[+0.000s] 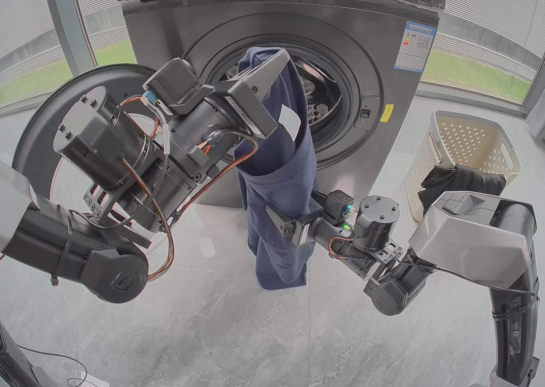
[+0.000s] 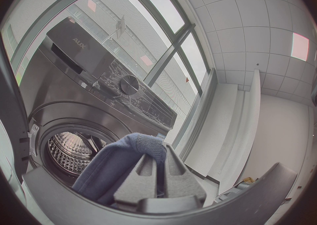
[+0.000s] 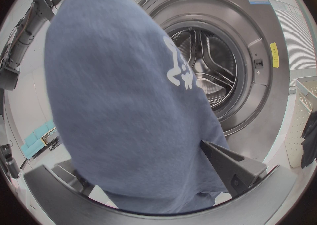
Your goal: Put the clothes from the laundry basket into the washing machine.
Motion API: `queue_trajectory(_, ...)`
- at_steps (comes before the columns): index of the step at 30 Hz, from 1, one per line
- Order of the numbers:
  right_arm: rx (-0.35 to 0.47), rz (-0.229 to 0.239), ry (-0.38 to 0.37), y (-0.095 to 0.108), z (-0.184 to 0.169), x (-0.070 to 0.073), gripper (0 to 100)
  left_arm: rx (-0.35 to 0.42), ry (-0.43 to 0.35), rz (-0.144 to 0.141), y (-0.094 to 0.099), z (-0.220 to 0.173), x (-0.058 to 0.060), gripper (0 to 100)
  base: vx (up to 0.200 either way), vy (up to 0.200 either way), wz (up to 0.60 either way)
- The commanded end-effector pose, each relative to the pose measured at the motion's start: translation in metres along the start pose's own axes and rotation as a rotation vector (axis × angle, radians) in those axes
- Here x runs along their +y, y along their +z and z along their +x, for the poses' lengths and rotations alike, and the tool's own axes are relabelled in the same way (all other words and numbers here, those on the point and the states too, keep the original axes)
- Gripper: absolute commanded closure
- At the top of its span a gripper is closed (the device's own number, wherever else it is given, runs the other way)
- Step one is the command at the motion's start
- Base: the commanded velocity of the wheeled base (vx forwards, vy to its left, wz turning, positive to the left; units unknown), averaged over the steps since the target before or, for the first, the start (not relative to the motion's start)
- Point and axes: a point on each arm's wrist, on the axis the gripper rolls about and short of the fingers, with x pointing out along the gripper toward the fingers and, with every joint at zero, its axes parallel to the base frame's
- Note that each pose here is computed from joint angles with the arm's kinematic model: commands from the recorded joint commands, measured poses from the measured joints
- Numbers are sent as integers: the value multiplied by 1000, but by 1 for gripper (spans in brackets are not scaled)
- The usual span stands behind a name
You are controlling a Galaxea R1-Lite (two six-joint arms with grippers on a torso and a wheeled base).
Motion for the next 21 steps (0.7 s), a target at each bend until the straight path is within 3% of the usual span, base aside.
queue_trajectory(1, 13, -2, -8, -23, 13, -6, 0, -8, -3, 0, 4, -1, -2, 100, 0, 0, 0)
queue_trajectory(7, -34, -6, -41, -27, 30, -21, 0, -15, -4, 0, 5, -2, -2, 100, 0, 0, 0)
queue_trajectory(13, -40, -6, -40, -31, 32, -21, 0, -19, -4, 2, 6, -2, -2, 100, 0, 0, 0)
queue_trajectory(14, -38, -6, -39, -32, 32, -20, 100, -18, -4, 3, 6, -2, -2, 100, 0, 0, 0)
queue_trajectory(20, -55, -8, -49, -25, 32, -25, 100, 3, 23, 6, 0, -11, 5, 100, 0, 0, 0)
queue_trajectory(21, -84, -13, -73, -11, 29, -36, 100, 36, 78, 25, -5, -22, 19, 100, 0, 0, 0)
